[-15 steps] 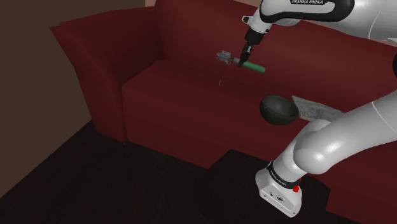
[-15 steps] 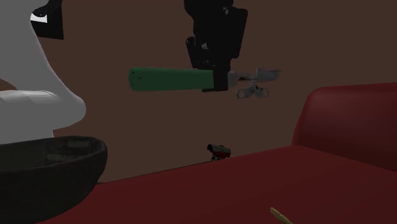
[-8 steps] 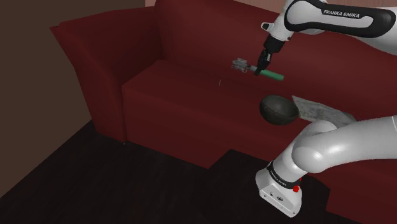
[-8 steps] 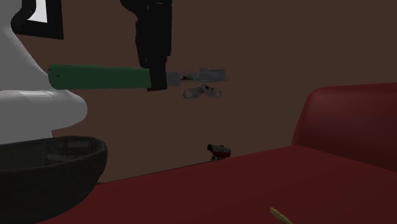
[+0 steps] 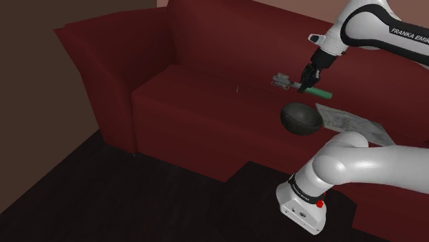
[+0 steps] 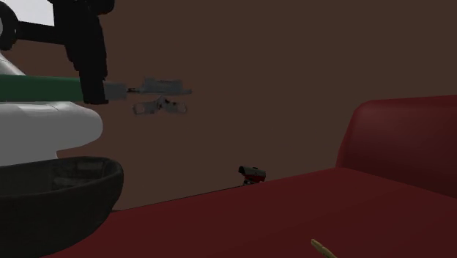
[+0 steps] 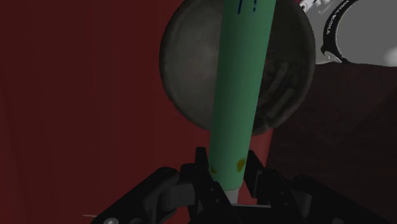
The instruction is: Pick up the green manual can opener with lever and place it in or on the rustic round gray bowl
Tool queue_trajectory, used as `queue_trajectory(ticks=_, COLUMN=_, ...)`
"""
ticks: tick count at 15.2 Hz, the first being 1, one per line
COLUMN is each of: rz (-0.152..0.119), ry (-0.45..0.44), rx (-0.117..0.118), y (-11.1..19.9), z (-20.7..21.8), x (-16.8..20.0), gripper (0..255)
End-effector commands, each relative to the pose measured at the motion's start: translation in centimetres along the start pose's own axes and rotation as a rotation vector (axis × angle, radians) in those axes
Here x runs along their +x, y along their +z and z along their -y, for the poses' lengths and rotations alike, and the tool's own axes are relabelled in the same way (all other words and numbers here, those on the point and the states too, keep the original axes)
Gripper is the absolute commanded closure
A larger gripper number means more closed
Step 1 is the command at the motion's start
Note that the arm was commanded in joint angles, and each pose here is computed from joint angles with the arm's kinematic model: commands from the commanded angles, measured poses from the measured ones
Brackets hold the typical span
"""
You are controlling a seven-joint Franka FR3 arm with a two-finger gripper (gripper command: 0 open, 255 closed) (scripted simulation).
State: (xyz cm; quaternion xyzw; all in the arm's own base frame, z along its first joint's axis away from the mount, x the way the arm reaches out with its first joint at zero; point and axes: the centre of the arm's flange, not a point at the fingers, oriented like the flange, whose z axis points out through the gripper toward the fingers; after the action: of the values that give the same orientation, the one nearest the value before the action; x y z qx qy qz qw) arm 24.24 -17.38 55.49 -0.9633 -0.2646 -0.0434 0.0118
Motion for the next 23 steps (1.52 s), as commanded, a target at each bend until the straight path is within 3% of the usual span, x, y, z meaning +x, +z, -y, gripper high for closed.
queue_trajectory(ticks=1, rz=0.000, ry=0.000, rx=0.001, y=-0.4, z=0.8, x=-2.5, gripper=255)
queue_trajectory(ticks=5, rz=0.000, ry=0.000, rx=0.001, y=-0.9, z=2.6, x=-7.1, gripper=255)
queue_trajectory(ticks=19, rz=0.000, ry=0.000, rx=0.001, y=6.7, z=2.6, x=-7.7, gripper=255)
queue_trajectory(ticks=23, rz=0.000, ry=0.000, rx=0.001, y=6.7, z=2.6, x=-7.7, gripper=255)
